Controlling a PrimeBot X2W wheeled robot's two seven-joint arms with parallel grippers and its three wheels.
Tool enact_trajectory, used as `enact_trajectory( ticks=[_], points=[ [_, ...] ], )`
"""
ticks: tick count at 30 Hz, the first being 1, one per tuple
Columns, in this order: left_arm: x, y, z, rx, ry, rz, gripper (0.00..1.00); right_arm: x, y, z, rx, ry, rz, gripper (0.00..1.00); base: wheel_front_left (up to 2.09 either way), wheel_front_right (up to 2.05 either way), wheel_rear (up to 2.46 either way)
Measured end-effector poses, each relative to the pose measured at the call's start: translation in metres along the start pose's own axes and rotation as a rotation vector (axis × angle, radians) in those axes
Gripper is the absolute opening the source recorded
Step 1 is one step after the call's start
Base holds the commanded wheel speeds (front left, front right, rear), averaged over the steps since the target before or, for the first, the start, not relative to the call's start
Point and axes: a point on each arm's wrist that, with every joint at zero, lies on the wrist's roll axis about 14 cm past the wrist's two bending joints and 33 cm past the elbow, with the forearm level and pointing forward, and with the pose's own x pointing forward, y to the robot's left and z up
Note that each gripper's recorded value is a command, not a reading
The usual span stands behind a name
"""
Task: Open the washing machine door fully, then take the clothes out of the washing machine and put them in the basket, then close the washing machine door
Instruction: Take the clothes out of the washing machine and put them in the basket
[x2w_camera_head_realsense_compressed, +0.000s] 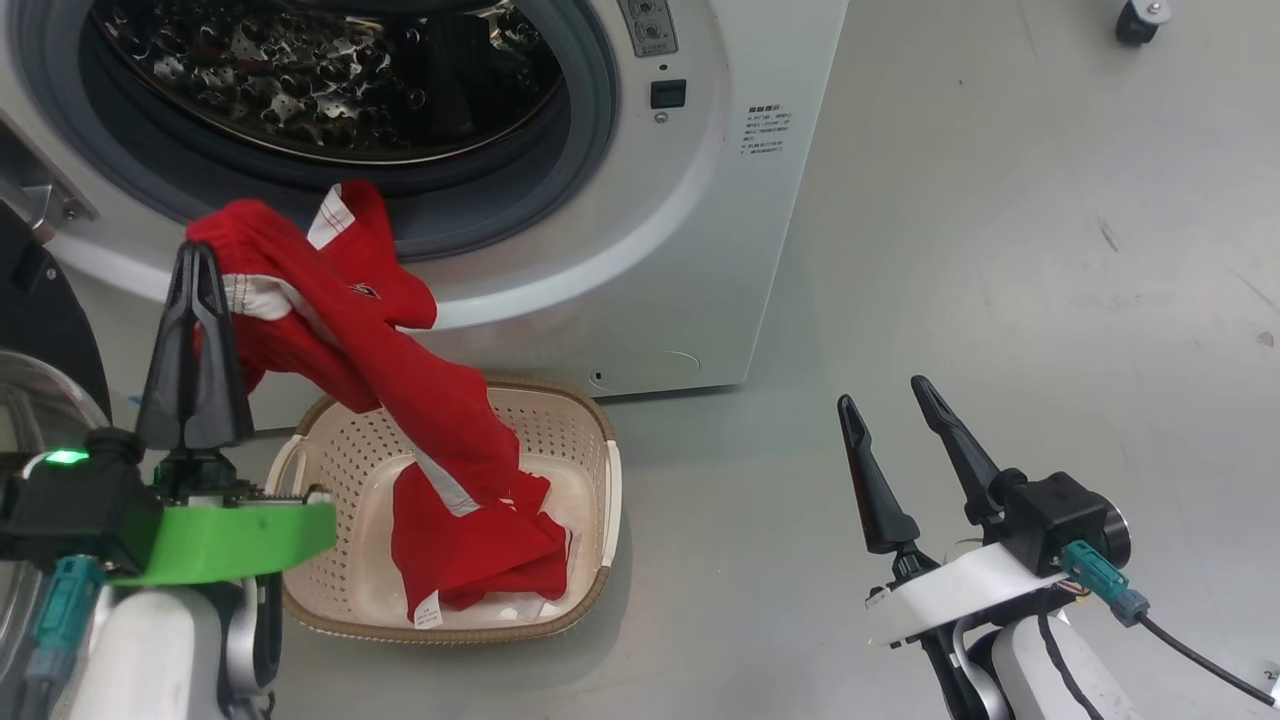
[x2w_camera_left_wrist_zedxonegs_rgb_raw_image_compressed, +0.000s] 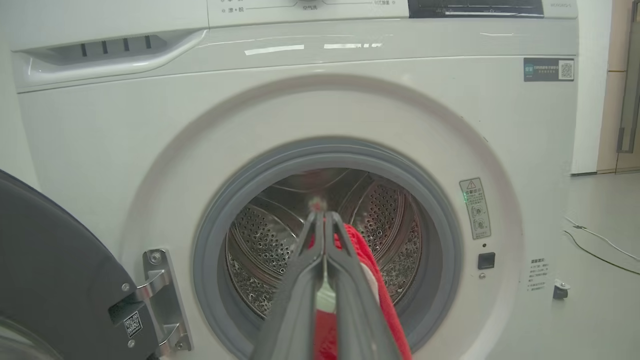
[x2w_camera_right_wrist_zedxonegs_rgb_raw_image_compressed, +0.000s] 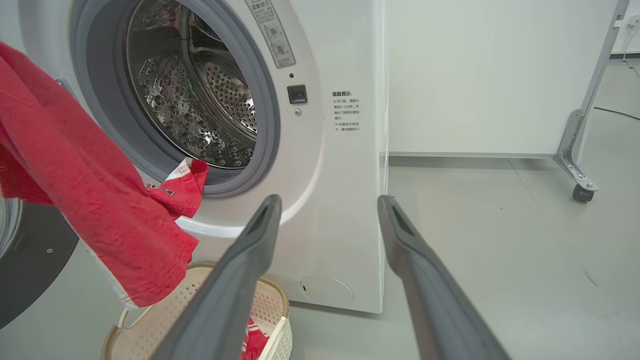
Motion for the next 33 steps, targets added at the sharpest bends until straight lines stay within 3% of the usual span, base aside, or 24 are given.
enact_trajectory(
  ticks=[14, 33],
  points=[
    [-0.033, -0.007, -0.061, -0.02, 0.204, 0.009, 0.0, 0.0, -0.001, -0.012, -0.001, 0.031, 0.001, 1.0, 0.0, 0.0, 0.0],
    [-0.073, 0.004, -0.193, -0.046, 0.583, 0.06, 0.0, 0.02, -0.018, -0.038, 0.024, 0.088, -0.023, 1.0, 0.0, 0.0, 0.0]
  ],
)
